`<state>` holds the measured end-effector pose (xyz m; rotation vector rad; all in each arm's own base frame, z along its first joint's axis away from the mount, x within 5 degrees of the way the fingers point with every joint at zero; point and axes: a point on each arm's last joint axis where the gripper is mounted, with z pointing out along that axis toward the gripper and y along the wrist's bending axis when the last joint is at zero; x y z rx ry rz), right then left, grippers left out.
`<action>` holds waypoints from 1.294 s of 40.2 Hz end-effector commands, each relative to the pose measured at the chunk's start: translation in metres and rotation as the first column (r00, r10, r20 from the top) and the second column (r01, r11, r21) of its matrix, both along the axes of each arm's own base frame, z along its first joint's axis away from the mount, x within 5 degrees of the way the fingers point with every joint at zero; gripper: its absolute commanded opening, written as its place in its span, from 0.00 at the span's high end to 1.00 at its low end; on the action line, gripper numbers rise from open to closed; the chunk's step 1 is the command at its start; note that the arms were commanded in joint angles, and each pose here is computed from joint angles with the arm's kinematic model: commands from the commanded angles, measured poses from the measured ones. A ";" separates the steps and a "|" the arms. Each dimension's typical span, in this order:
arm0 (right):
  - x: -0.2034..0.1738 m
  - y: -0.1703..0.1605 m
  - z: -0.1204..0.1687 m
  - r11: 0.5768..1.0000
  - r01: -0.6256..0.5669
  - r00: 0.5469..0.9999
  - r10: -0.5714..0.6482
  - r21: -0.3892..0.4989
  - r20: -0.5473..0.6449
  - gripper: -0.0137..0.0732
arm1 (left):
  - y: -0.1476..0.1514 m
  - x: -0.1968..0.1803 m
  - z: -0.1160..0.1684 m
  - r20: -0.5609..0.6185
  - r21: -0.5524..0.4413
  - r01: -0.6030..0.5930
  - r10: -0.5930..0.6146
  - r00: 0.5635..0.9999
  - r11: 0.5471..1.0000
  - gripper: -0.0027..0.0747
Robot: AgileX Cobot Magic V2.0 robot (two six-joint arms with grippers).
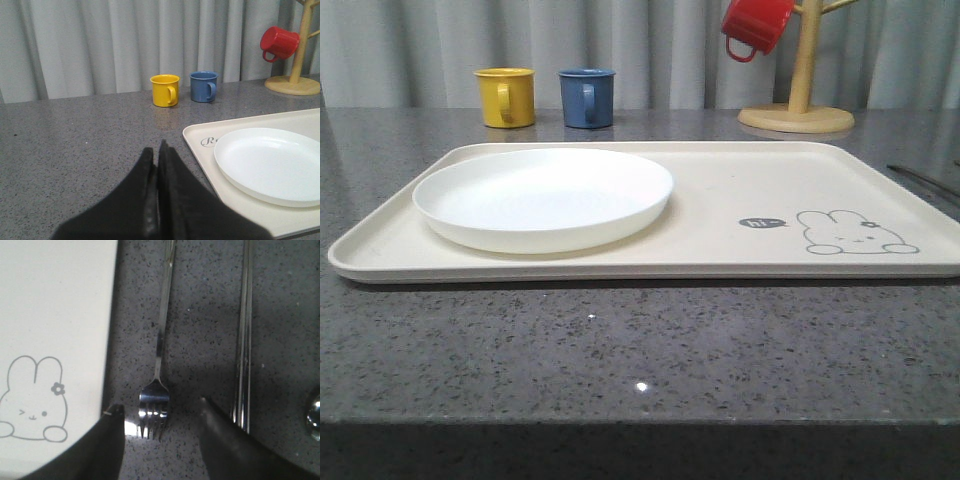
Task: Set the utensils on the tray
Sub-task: 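Withdraw the left gripper upward away from the tray, then grasp the steel fork with the right gripper and lift it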
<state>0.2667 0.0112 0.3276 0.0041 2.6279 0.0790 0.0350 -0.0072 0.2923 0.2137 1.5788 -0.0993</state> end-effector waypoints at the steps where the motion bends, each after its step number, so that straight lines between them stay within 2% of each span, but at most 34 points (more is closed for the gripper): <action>1: 0.016 0.002 0.013 1.000 -0.007 0.999 0.006 0.009 0.039 0.42 | 0.000 -0.001 0.016 0.094 -0.030 0.003 0.000 0.996 1.000 0.99; 13: 0.061 0.006 -0.022 0.999 -0.002 0.997 0.005 0.037 -0.076 0.42 | 0.000 -0.001 0.016 0.094 -0.030 0.003 0.000 0.996 1.000 0.99; 25: 0.077 0.006 -0.050 0.999 0.001 0.989 0.003 0.033 -0.147 0.56 | 0.000 -0.001 0.016 0.094 -0.030 0.003 0.000 0.996 1.000 0.99; 31: 0.077 0.006 -0.050 0.999 0.001 0.989 0.003 0.033 -0.147 0.65 | 0.000 -0.001 0.016 0.094 -0.030 0.003 0.000 0.996 1.000 0.99; 39: 0.076 0.006 -0.050 0.999 0.000 0.987 0.005 0.032 -0.159 0.92 | 0.000 -0.001 0.016 0.094 -0.030 0.003 0.000 0.996 1.000 0.99; 44: 0.071 0.006 -0.035 0.999 -0.002 0.992 0.006 0.033 -0.126 0.90 | 0.000 -0.001 0.016 0.094 -0.030 0.003 0.000 0.996 1.000 0.99; 47: 0.065 0.007 -0.020 0.999 0.026 0.994 -0.020 0.048 -0.110 0.91 | 0.000 -0.001 0.016 0.094 -0.030 0.003 0.000 0.996 1.000 0.99; 52: 0.056 0.021 0.010 0.999 0.041 0.995 -0.038 0.022 -0.088 0.91 | 0.000 -0.001 0.016 0.094 -0.030 0.003 0.000 0.996 1.000 0.99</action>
